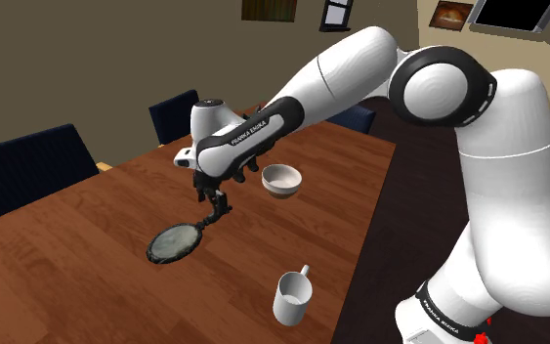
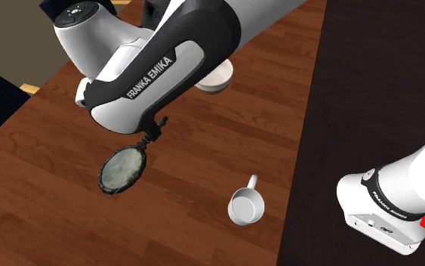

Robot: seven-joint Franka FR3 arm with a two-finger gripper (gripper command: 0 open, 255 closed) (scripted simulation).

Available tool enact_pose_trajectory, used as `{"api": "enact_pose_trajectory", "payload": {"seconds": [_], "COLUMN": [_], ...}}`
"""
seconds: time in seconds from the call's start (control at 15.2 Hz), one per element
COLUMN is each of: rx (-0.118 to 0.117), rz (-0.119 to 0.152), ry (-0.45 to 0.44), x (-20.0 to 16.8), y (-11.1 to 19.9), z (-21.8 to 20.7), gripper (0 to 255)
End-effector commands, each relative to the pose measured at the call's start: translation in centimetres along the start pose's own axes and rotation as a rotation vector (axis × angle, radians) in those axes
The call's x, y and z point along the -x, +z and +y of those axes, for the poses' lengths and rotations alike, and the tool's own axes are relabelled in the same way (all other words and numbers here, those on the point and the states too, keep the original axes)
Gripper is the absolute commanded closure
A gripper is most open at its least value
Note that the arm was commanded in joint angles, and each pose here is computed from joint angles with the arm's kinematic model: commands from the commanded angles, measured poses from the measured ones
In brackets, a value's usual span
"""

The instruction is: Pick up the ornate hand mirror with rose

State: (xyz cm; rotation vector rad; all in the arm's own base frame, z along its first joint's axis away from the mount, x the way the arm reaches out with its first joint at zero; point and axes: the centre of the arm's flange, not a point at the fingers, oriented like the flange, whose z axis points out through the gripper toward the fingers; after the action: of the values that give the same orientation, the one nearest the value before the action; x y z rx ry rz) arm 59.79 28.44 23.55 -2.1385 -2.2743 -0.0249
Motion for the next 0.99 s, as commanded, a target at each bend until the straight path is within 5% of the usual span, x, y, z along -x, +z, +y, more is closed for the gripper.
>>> {"api": "enact_pose_trajectory", "payload": {"seconds": [0.0,0.59,0.66,0.92], "rx": [0.001,0.001,0.001,0.001], "rz": [0.000,0.000,0.000,0.000], "ry": [-0.048,-0.048,-0.048,-0.048], "x": [-1.4,-1.3,-1.3,-1.3], "y": [1.2,5.2,5.2,5.2], "z": [0.4,0.4,0.4,0.5], "gripper": [0,0,255,255]}}
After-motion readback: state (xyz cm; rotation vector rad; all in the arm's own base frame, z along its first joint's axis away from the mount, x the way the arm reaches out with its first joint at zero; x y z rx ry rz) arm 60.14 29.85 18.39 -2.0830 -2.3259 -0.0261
